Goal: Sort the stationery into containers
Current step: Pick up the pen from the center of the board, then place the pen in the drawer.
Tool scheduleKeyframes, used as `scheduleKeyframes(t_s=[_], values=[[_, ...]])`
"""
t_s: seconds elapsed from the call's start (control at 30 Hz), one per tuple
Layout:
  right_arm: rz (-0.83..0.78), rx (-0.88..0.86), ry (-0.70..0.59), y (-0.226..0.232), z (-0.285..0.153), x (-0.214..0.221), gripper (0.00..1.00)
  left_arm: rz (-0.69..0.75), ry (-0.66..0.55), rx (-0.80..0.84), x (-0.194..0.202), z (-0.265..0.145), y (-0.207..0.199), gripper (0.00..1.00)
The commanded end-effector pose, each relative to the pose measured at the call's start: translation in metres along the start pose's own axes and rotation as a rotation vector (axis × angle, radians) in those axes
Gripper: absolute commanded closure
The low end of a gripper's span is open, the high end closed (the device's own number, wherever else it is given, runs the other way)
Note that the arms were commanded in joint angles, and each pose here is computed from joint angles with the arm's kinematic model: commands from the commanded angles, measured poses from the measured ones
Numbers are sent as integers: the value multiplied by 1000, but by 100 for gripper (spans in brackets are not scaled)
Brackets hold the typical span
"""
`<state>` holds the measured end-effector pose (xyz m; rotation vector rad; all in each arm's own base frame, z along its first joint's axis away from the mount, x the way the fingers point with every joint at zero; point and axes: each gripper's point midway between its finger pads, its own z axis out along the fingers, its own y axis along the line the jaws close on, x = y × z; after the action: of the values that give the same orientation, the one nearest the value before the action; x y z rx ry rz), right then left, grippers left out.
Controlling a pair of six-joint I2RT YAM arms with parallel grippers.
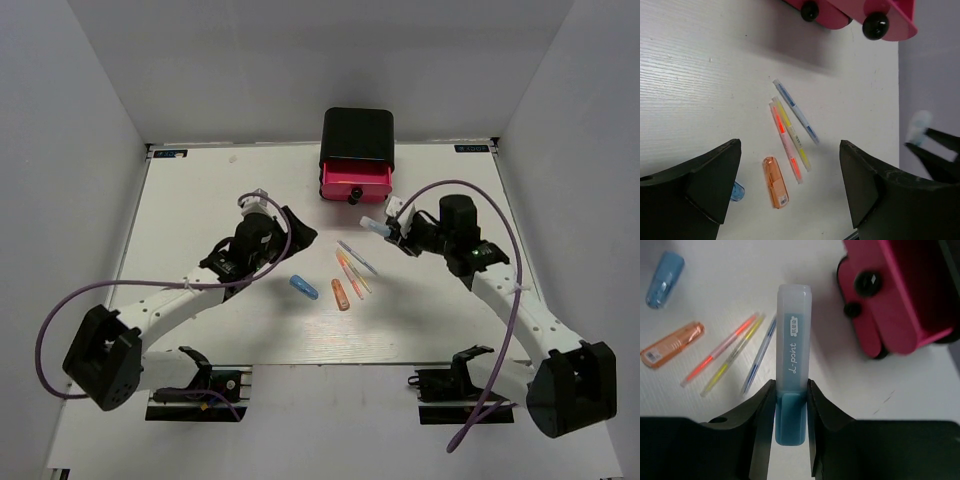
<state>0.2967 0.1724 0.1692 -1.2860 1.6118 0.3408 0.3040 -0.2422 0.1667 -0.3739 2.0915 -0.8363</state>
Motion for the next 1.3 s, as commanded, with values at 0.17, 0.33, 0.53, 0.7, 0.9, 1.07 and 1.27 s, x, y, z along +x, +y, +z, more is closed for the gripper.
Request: scheduleKeyframes(t_s=[0.17, 0.33, 0.53, 0.7, 0.9, 1.07, 1.27], values=[[-230, 15, -245, -50, 5, -95, 90, 32, 30, 101, -1, 21, -31, 11], [-285, 64, -273, -90, 30, -112, 90, 31, 31, 115, 0, 23, -33, 11], [-321, 122, -298, -131, 50, -133, 88, 27, 51, 118, 8, 20, -31, 11], [-331, 128, -270, -149, 73, -126, 85, 25, 39, 133, 5, 16, -34, 11], [-288, 100, -212, -157, 95, -106, 73, 24, 22, 120, 2, 15, -33, 11], [-252, 88, -196, -157, 99, -94, 59, 3, 17, 128, 1, 21, -36, 12], [-221, 109, -197, -164, 93, -97, 42, -17, 47, 169, 2, 48, -55, 26]])
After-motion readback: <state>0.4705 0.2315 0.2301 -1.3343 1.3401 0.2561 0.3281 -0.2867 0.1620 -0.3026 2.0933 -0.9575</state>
